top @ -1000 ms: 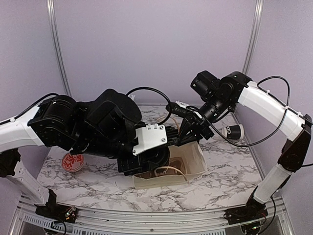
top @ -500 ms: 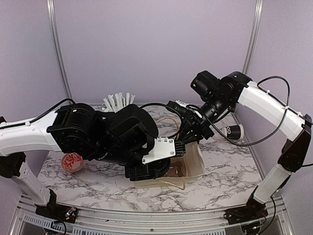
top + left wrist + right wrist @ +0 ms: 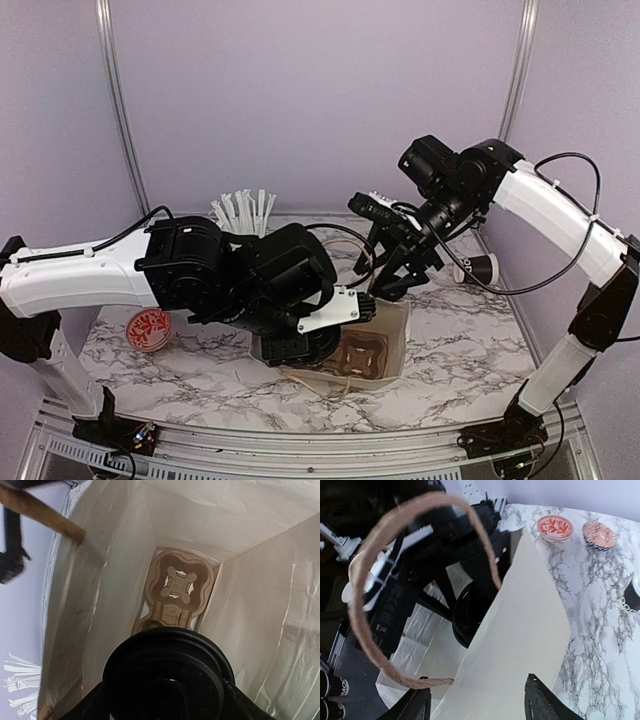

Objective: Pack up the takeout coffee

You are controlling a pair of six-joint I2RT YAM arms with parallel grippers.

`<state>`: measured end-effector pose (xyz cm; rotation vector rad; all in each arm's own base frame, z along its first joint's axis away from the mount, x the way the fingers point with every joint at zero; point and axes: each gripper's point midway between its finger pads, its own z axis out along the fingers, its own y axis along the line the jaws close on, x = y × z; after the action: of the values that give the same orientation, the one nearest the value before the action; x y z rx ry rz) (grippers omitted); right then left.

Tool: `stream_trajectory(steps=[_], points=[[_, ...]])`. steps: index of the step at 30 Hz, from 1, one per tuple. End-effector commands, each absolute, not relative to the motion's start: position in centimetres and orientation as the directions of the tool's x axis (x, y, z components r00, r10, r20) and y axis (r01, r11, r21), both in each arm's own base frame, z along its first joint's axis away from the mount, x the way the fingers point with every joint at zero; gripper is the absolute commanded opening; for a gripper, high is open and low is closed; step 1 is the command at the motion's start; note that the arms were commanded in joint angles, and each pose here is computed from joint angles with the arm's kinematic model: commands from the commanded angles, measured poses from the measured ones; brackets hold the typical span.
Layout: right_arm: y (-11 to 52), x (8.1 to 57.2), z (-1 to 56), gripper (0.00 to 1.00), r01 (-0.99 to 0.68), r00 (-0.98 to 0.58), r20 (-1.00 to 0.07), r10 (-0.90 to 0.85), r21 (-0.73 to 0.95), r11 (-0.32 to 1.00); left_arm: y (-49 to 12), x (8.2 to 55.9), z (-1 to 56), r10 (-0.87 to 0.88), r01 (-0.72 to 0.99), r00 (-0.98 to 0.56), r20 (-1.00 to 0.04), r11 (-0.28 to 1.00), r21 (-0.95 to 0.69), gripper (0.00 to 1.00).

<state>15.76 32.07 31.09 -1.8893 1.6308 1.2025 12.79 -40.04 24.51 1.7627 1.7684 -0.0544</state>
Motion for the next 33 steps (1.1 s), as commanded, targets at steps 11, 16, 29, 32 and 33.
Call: stream_trajectory(steps=[11,16,29,32,33], points=[[31.4,24.5,29.7,0.64,-0.984,-0.084,-0.805,-0.587,0.160,-0.080,-38.5,9.7,23.7,0.909,0.879,0.136,-0.394,0.073,0.471,0.39],[32.1,27.5,26.1,0.62,-0.984,-0.153,-0.770,-0.619,0.180,0.019,-38.5,9.0,23.1,0.916,0.858,0.135,-0.378,0.083,0.507,0.39],[33.5,29.9,18.2,0.58,-0.954,-0.279,-0.665,-0.693,0.275,0.120,-38.2,7.2,23.1,0.889,0.849,0.155,-0.430,0.103,0.519,0.38],[33.9,30.0,16.3,0.57,-0.948,-0.293,-0.634,-0.715,0.287,0.135,-38.1,6.8,22.8,0.886,0.855,0.160,-0.435,0.096,0.509,0.38],[34.1,29.9,15.7,0.57,-0.947,-0.296,-0.624,-0.723,0.291,0.137,-38.1,6.8,22.7,0.885,0.856,0.161,-0.437,0.095,0.509,0.37]])
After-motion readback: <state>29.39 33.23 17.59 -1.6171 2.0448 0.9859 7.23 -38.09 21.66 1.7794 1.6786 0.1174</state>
